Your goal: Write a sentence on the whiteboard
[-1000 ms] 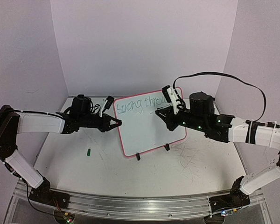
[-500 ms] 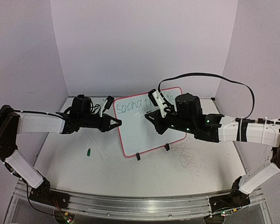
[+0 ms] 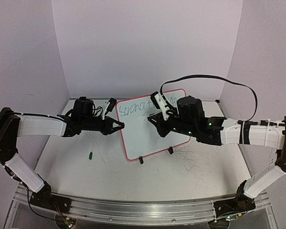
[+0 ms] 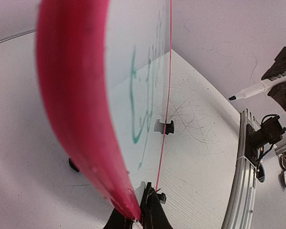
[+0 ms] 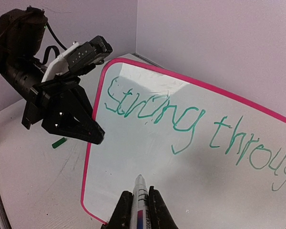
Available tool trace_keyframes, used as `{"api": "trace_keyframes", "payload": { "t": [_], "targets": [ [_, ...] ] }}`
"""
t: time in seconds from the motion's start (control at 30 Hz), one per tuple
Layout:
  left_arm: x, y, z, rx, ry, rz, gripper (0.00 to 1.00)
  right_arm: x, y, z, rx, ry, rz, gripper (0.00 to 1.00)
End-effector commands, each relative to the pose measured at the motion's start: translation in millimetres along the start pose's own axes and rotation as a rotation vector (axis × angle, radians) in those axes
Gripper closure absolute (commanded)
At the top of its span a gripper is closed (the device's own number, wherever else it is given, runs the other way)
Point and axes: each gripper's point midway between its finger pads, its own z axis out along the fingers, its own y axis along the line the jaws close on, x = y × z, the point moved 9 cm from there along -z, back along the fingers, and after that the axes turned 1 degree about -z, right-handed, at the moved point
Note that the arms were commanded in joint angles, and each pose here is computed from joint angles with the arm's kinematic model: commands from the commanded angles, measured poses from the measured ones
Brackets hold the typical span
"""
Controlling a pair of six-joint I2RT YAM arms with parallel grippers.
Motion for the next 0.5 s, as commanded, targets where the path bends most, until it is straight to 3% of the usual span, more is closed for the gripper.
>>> {"api": "trace_keyframes", "payload": {
  "t": [0.0,0.47],
  "targets": [
    [2.1,26.0,-4.6,-0.252,0.003,0.052,1.0,-14.6,-1.2,6.6,0.04,-0.038,0.018,1.0],
    [2.7,26.5,-3.0,-0.248,0.008,0.055,1.0,-7.1,26.8,31.7,-0.006,0.007,-0.056,1.0]
  ]
}}
